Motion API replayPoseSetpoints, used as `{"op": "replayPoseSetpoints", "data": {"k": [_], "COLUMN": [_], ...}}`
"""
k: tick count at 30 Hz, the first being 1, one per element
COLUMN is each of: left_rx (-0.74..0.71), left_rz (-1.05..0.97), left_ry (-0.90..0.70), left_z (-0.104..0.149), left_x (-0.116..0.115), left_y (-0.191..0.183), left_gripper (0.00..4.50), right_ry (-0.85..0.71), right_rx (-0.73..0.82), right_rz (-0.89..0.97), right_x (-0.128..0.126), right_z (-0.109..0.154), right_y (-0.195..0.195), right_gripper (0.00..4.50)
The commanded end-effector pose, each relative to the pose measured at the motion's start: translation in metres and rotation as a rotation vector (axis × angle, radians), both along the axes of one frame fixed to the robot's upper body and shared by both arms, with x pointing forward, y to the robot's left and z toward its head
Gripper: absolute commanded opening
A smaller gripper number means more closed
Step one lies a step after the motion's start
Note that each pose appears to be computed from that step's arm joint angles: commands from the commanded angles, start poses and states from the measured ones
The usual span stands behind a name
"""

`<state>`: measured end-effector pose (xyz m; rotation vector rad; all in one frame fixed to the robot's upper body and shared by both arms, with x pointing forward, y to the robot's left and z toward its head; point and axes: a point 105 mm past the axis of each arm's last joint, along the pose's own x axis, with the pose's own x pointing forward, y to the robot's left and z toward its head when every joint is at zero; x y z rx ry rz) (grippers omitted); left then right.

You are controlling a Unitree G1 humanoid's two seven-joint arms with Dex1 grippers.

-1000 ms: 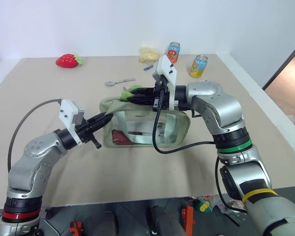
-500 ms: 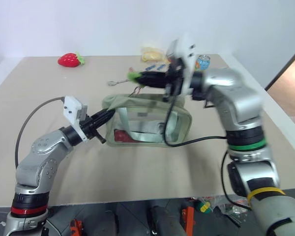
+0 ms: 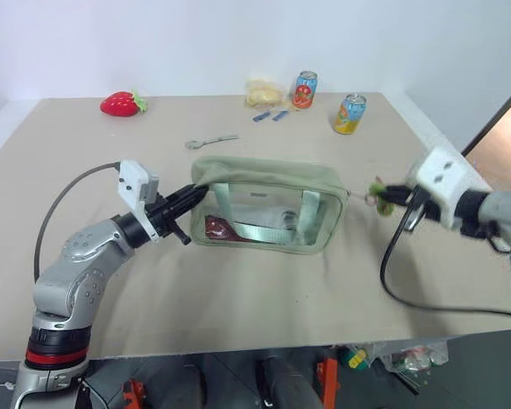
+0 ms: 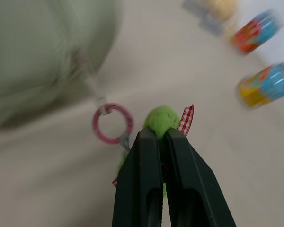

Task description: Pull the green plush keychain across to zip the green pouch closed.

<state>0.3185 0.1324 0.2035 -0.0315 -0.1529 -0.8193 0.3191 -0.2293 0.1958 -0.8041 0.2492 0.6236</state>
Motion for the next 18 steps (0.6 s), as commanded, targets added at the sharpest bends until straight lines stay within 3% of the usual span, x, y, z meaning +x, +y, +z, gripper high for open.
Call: {"op": "replayPoseSetpoints", "data": {"k": [1, 3, 5, 7, 9, 18], "left_rx": [-0.005, -0.011, -0.007, 0.018, 0.024, 0.016], "left_rz": [0.036, 0.036, 0.036, 0.04, 0.048, 0.088], "left_ry": [-0.032, -0.027, -0.027, -0.031, -0.032, -0.032], "left_z": [0.008, 0.007, 0.006, 0.003, 0.002, 0.002], "left_x": [0.002, 0.004, 0.004, 0.004, 0.004, 0.008], "left_y": [0.006, 0.005, 0.005, 0.006, 0.007, 0.016], "left_gripper": [0.0, 0.0, 0.0, 0.0, 0.0, 0.0], "right_ry": [0.071, 0.032, -0.004, -0.094, -0.164, -0.207], "right_rx": [0.088, 0.1, 0.15, 0.237, 0.227, 0.265], "right_rz": [0.048, 0.046, 0.003, -0.042, -0.025, 0.012], "right_x": [-0.001, 0.01, 0.022, 0.046, 0.058, 0.052], "right_z": [-0.048, -0.067, -0.067, -0.048, -0.036, -0.004], "right_y": [0.044, 0.06, 0.063, 0.07, 0.073, 0.059], "right_gripper": [0.02, 0.02, 0.02, 0.02, 0.02, 0.02]}}
